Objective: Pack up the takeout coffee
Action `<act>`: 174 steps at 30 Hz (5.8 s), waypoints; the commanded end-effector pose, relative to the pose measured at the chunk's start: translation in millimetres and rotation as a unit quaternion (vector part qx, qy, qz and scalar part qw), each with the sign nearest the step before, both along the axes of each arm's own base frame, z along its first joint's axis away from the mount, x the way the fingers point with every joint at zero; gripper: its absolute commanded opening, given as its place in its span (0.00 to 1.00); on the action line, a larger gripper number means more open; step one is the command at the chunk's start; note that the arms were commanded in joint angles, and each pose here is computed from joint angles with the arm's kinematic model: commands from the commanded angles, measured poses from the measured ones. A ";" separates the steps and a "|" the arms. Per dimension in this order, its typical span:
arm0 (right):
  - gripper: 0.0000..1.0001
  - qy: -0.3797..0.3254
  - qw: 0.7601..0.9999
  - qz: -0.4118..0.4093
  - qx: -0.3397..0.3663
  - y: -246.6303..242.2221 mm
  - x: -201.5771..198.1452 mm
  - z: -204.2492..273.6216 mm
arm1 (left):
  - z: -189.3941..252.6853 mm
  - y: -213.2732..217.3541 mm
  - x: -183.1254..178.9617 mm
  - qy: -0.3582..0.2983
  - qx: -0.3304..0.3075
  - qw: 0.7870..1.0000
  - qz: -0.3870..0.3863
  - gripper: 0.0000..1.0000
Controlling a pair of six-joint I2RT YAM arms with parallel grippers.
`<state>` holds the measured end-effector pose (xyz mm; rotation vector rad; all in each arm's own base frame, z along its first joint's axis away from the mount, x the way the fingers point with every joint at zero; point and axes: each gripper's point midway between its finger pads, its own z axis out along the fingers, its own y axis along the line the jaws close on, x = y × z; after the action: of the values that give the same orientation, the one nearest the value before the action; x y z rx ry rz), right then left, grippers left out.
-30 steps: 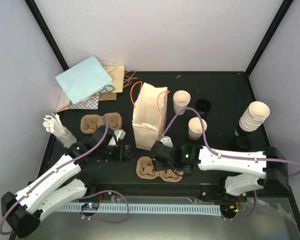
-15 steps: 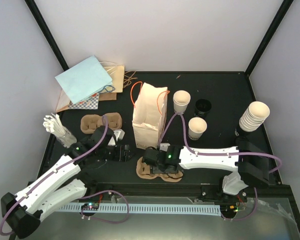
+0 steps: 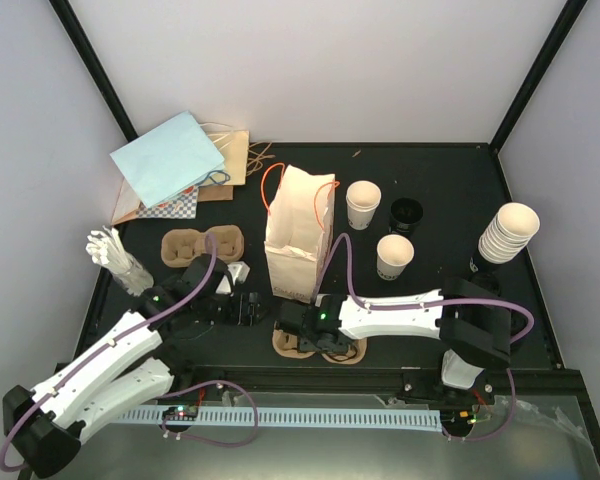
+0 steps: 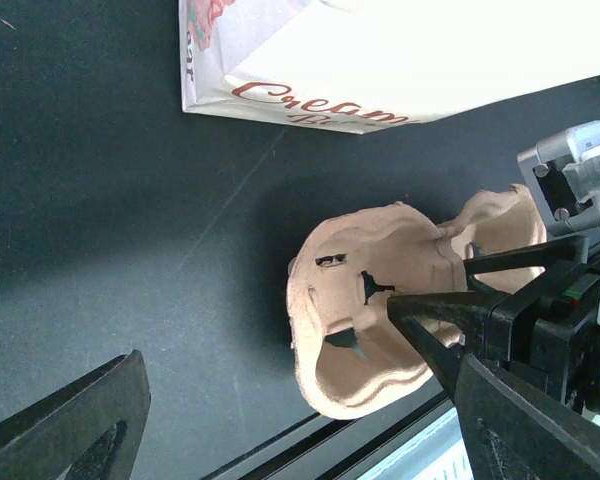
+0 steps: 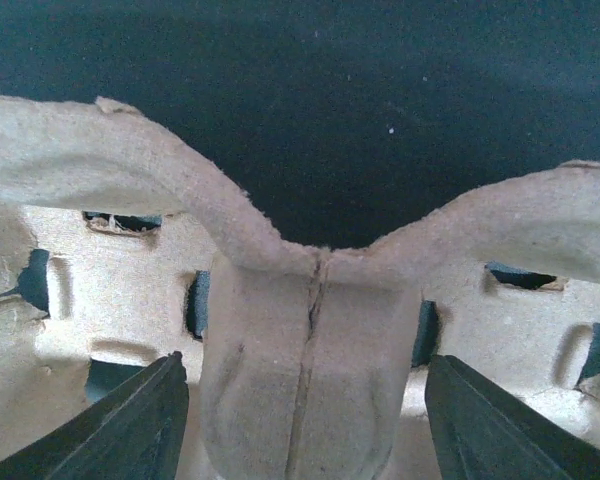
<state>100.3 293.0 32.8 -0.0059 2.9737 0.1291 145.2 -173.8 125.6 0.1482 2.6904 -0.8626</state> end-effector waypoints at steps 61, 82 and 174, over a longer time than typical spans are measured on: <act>0.44 -0.253 0.886 0.316 0.225 8.2 4.3 276.4 | 179.2 11.1 58.0 -0.194 -0.014 0.980 0.045 0.87; 0.44 -0.400 0.843 0.236 0.271 -14.9 87.5 395.6 | 210.1 -33.6 133.5 -0.238 -0.003 0.971 0.026 0.90; 0.42 -0.382 0.731 0.351 0.443 14.2 37.0 396.0 | 191.8 -17.5 97.6 -0.355 0.142 0.907 -0.176 0.02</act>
<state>147.0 302.1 418.9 -0.8082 1.7483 1.1530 250.2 -183.0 300.6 0.8234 2.1693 -0.3054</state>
